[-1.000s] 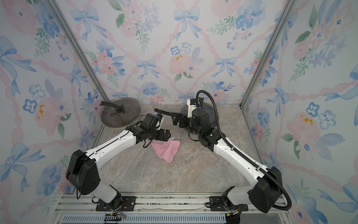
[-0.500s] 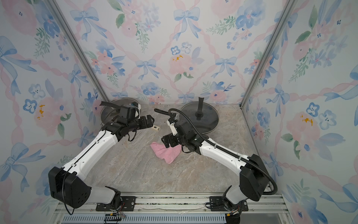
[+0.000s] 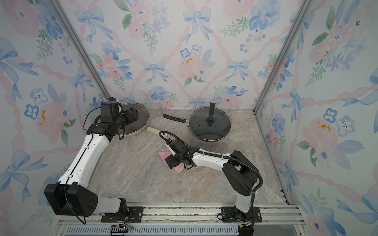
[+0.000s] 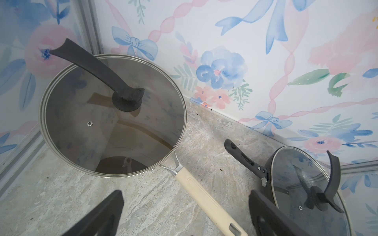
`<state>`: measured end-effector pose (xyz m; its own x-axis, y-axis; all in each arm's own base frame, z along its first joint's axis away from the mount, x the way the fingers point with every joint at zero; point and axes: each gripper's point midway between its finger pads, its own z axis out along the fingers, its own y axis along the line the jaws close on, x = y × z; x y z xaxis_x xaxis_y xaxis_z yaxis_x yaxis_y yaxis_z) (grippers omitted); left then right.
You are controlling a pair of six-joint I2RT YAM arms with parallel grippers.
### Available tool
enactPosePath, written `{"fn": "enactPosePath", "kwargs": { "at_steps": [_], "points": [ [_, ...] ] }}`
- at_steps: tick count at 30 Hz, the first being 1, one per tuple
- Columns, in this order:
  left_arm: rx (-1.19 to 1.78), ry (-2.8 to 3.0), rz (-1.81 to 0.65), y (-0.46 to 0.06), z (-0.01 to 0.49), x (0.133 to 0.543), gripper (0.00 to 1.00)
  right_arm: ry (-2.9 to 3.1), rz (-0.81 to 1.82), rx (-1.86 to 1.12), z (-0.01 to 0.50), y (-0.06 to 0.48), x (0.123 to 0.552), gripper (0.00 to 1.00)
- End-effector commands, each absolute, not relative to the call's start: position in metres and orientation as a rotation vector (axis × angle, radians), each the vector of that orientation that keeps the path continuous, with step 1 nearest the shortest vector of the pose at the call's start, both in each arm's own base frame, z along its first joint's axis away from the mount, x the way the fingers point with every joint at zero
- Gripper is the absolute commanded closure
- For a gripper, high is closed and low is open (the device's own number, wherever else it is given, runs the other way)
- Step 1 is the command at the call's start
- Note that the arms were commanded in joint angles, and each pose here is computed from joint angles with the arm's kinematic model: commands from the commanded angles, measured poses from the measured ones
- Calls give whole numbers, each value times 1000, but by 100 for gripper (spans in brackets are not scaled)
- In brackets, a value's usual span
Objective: Wipe the pot lid with a cloth
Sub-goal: Pick up the cleaning item at the center of the board, then pick up the pot lid from the cooking pot.
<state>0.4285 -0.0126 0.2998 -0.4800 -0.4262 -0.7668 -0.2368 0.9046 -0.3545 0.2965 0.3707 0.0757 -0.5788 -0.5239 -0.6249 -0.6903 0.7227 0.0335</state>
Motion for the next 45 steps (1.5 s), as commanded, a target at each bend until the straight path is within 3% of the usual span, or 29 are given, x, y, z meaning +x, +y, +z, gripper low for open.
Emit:
{"fn": "enactPosePath", "kwargs": {
  "at_steps": [1,7,14,17,21,25,34,45],
  "points": [
    [-460,2102,-245,-11,301,435,2,2246,205,-861,72,365,318,1],
    [-479,2119,-214,0,292,441,2,2319,37,-882,34,344,316,8],
    [-544,2129,-201,21,281,452,2,2408,44,-955,5,337,292,11],
    [-571,2146,-189,30,271,459,2,2439,61,-975,-3,340,291,32],
    [-682,2156,-157,55,252,469,2,2435,95,-933,7,345,299,68],
    [-730,2141,-52,75,239,488,3,2410,160,-832,41,345,318,83],
    [-912,2029,119,115,207,552,2,2260,338,-641,169,339,344,90],
    [-968,1922,269,114,180,618,8,2234,257,-482,228,301,328,89]
  ]
}}
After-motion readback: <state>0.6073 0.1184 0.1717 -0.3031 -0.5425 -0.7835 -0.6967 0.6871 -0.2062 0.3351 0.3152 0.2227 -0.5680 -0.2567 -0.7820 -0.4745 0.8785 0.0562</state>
